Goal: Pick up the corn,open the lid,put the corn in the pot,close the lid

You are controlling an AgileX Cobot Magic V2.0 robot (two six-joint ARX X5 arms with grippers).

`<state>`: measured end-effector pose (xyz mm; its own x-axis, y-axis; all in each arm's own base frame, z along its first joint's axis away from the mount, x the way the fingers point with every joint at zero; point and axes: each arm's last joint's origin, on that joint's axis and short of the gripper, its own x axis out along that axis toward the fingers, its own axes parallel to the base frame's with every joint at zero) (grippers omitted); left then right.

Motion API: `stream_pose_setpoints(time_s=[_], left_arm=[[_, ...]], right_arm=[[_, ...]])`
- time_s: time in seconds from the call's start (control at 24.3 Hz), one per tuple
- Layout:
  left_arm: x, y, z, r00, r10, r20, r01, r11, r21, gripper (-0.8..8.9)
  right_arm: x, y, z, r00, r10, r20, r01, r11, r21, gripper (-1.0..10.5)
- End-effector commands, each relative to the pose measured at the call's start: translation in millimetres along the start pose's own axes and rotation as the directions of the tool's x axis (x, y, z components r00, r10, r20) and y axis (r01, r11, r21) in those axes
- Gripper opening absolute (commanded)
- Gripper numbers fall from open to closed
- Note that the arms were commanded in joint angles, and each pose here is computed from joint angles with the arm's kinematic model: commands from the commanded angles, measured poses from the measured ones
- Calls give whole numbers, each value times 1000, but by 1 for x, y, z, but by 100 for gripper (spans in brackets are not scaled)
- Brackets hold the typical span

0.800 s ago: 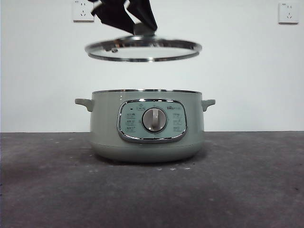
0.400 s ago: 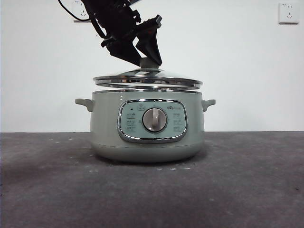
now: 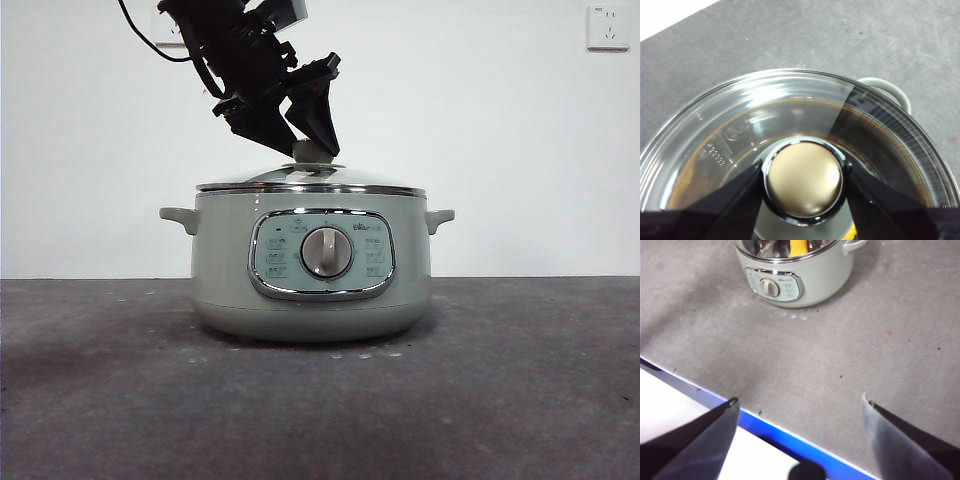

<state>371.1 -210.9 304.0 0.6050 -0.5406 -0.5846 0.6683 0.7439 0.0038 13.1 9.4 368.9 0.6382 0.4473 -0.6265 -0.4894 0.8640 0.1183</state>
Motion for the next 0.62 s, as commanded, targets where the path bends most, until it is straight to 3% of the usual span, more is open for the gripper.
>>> stream_pose_setpoints(time_s=[0.04, 0.33, 0.45, 0.49, 0.62], left_arm=[[9, 2, 0, 1000, -5, 6, 5, 1000, 0, -7], [8, 5, -7, 998, -9, -62, 8, 1000, -21, 19], [7, 5, -7, 998, -7, -59, 6, 1000, -22, 285], [7, 7, -7, 998, -5, -58, 3, 1000, -24, 325], [4, 7, -5, 998, -4, -55, 2, 1000, -24, 324]], right_arm=[[1, -1, -4, 1000, -9, -28, 9, 1000, 6, 409], [1, -1, -4, 999, -20, -27, 20, 1000, 5, 409], [1, -1, -3, 999, -20, -27, 20, 1000, 5, 409], [1, -1, -3, 999, -20, -27, 20, 1000, 5, 409], [1, -1, -3, 999, -26, -26, 26, 1000, 5, 409]])
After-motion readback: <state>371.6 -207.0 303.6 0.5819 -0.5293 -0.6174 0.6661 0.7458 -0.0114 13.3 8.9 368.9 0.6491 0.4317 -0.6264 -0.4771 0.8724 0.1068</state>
